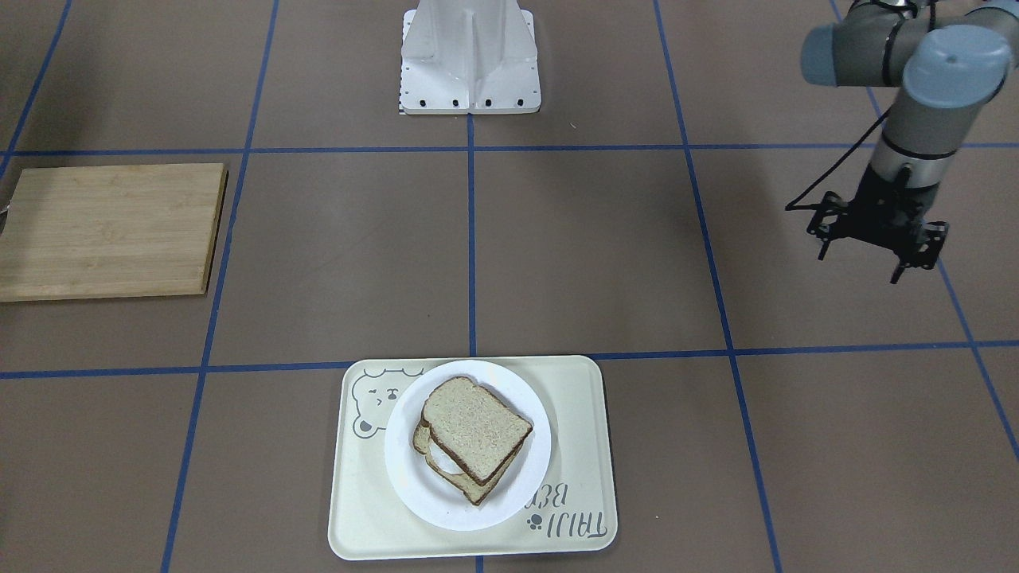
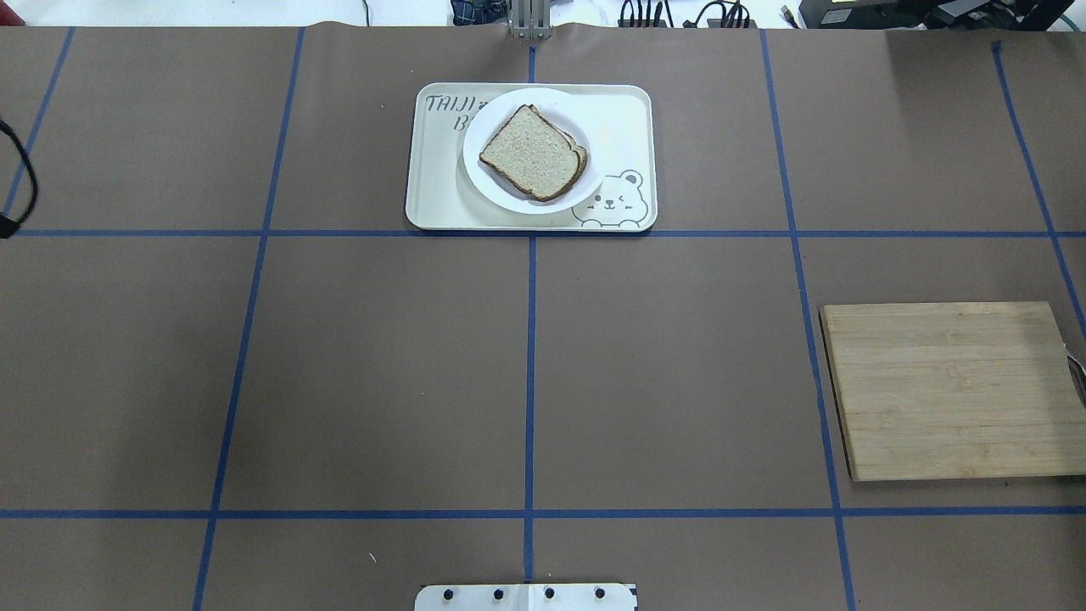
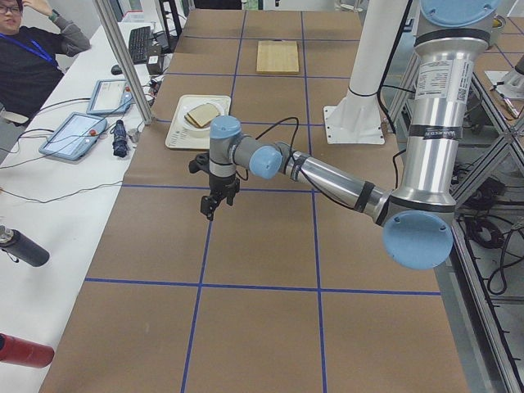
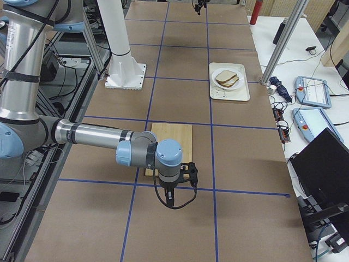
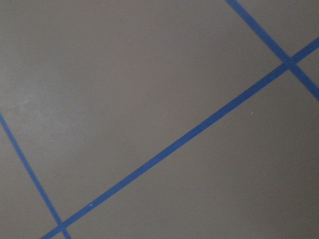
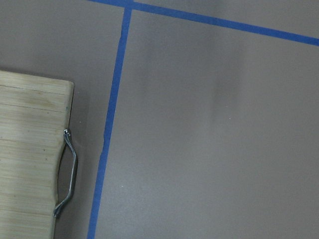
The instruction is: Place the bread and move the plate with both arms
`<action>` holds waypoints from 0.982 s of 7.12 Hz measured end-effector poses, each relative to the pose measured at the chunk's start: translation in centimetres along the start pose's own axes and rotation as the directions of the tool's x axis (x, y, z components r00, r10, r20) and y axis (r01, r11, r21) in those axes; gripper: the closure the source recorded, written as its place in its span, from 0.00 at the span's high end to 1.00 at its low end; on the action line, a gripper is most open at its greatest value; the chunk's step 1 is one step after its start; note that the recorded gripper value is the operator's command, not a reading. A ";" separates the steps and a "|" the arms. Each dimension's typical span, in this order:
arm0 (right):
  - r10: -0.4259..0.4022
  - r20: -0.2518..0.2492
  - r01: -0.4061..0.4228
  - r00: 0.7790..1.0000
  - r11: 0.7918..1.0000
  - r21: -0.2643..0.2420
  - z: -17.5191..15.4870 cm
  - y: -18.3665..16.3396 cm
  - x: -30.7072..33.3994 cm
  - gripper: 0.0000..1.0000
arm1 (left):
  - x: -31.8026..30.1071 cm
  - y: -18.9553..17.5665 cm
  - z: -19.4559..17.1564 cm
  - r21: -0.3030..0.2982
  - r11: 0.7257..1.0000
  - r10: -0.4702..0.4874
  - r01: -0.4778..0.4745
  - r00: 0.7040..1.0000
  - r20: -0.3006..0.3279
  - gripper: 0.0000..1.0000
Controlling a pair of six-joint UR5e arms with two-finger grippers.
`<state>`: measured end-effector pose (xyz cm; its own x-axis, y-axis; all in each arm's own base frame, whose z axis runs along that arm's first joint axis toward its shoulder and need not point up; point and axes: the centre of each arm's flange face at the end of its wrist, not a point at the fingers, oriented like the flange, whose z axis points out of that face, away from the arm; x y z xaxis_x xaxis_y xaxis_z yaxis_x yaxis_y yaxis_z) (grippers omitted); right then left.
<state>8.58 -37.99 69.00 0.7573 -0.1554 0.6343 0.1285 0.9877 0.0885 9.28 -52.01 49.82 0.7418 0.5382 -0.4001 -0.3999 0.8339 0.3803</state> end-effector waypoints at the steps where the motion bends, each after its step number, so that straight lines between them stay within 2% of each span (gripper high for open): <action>1: 0.000 0.000 0.000 1.000 1.000 0.001 0.0 -0.1 0.0 1.00 | -4.4 2.5 -0.8 -0.043 0.999 -0.034 0.033 0.999 -0.008 0.98; 2: 0.000 0.000 0.000 1.000 1.000 0.002 -0.1 -0.1 0.0 1.00 | -8.1 5.4 -0.8 -0.076 0.993 -0.095 0.093 0.995 -0.016 0.98; 4: -0.002 0.004 0.002 1.000 1.000 0.005 -0.2 -0.3 -0.1 1.00 | -11.6 10.1 0.7 -0.122 0.976 -0.187 0.181 0.982 -0.034 0.98; 5: -0.004 0.005 0.004 1.000 1.000 0.007 -0.3 -0.5 -0.2 1.00 | -12.2 12.2 1.1 -0.119 0.968 -0.233 0.222 0.968 -0.092 0.98; 6: -0.004 0.004 0.004 1.000 1.000 0.009 -0.3 -0.5 -0.2 1.00 | -12.5 14.4 1.3 -0.106 0.956 -0.289 0.274 0.940 -0.182 0.98; 7: -0.004 0.003 0.004 1.000 1.000 0.008 -0.3 -0.6 -0.2 1.00 | -12.9 16.3 1.4 -0.099 0.943 -0.333 0.318 0.912 -0.239 0.98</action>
<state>8.54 -38.52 68.57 0.7548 -0.1597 0.6363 0.1264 0.9871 0.0977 -6.04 -45.51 62.30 0.6814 0.2425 -0.6906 -0.1944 0.9696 0.1487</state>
